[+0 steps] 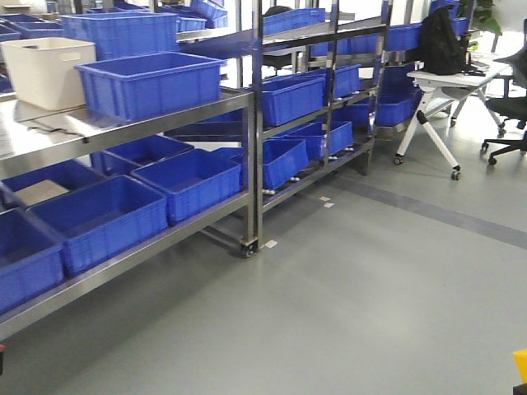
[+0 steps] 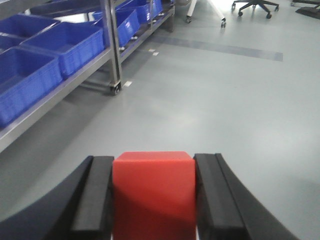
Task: Pick red and yellow blocks into blue bin
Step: 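Drive the base past the shelves up to the large blue bin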
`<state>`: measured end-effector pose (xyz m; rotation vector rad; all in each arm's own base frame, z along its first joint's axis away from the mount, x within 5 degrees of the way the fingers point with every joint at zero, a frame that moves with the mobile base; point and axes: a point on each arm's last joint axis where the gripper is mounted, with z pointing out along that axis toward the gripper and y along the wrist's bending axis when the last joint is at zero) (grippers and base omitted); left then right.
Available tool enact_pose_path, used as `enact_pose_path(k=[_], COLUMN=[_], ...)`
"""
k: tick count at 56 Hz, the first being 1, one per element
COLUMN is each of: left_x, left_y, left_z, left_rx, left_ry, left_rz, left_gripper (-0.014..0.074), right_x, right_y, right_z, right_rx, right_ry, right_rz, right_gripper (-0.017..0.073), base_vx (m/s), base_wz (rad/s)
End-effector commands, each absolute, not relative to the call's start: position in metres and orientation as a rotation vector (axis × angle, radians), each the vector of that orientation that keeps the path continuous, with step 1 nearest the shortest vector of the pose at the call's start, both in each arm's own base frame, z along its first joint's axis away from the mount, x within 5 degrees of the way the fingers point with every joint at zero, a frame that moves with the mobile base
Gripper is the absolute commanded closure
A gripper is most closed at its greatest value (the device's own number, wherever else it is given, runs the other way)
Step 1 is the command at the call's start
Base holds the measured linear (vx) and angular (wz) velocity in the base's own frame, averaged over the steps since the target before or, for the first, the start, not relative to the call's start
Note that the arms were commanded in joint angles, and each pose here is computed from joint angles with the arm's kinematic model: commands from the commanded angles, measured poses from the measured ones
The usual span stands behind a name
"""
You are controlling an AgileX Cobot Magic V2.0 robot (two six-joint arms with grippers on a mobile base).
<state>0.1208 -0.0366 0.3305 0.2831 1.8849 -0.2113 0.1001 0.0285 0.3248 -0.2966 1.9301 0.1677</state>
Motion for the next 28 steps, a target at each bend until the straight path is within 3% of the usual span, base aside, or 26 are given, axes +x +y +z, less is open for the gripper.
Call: enact_pose_path(k=[1, 28], left_x=[0.1228, 0.1228], left_y=[-0.0378, -0.0378], left_z=[0.3459, 0.3459], left_rx=[0.254, 0.254], left_ry=[1.785, 1.785], left_rz=[-0.238, -0.238], left_gripper=[0.0591, 0.0591], right_x=[0.1022, 0.1019], right_y=[0.0287, 0.0286], right_z=[0.3415, 0.3404], right_rx=[-0.291, -0.293], right_ry=[1.823, 1.835], right_rz=[0.163, 0.162], right_gripper=[0.0569, 0.0569], base_vx=[0.58, 0.59], base_wz=[-0.2, -0.23])
